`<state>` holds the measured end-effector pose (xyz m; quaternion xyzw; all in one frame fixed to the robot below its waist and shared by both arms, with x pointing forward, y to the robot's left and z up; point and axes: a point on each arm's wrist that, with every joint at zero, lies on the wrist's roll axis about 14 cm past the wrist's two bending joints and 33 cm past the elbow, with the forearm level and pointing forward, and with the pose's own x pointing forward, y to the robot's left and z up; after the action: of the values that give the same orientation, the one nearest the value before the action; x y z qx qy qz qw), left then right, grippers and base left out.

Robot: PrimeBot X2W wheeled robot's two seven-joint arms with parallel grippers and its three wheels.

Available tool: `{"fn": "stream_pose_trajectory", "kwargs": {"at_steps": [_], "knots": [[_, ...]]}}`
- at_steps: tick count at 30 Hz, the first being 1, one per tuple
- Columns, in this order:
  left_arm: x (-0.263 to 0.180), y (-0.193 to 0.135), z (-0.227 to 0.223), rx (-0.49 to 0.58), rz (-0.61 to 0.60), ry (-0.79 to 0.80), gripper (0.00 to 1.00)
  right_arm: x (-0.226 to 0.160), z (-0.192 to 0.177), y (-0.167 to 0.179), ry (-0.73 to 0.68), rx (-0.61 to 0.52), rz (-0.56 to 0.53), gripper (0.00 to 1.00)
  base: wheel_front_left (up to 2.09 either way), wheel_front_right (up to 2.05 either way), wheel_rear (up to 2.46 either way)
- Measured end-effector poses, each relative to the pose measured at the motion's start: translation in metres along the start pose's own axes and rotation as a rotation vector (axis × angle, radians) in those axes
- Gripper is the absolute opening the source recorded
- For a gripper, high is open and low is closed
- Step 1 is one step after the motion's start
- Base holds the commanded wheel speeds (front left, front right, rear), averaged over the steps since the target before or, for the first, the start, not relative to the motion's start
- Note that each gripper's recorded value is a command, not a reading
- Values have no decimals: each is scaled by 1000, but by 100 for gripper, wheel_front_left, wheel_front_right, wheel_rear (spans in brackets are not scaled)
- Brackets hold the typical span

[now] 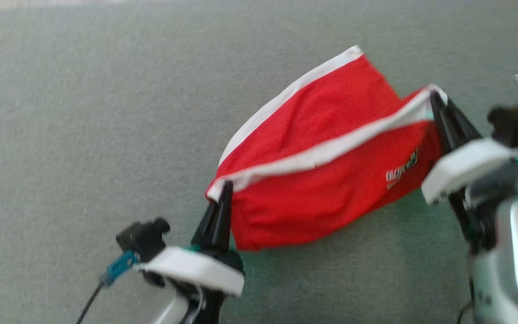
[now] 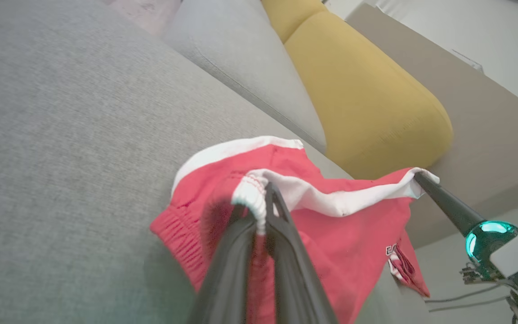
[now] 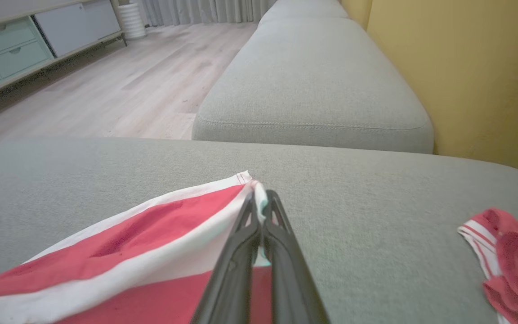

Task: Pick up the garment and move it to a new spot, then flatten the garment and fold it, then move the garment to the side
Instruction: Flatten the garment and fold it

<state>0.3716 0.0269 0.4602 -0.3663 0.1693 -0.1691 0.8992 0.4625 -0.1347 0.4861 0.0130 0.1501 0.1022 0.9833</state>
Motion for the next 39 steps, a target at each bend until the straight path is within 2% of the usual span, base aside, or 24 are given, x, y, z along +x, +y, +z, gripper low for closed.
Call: {"fn": "stream_pose_trajectory", "kwargs": {"at_steps": [3,11,18,23,24,25,26,27,28,29,39], "knots": [[13,16,6,-50,59,-22,0,31,-7,1,56,-35,20,0,0,0,0],[32,47,13,-83,145,-41,0,95,-21,19,161,-76,89,0,0,0,0],[46,57,20,-85,163,-48,0,126,-34,25,229,-119,111,0,0,0,0],[50,60,15,-71,169,-22,0,135,-41,18,241,-145,98,0,0,0,0],[51,60,15,-71,169,-21,0,136,-41,17,238,-149,96,2,0,0,0],[52,61,15,-72,172,-20,0,137,-41,17,228,-154,96,27,0,0,0],[52,61,15,-72,172,-20,19,137,-41,17,228,-154,96,82,0,0,0],[52,62,17,-65,177,-25,39,138,-40,18,212,-161,101,100,0,0,0],[53,63,17,-58,187,-25,77,139,-38,20,196,-165,107,100,0,0,0],[53,63,17,-44,191,-21,100,140,-37,21,190,-166,110,100,0,0,0],[45,51,13,102,162,22,100,131,-35,20,171,-173,109,100,0,0,0]]}}
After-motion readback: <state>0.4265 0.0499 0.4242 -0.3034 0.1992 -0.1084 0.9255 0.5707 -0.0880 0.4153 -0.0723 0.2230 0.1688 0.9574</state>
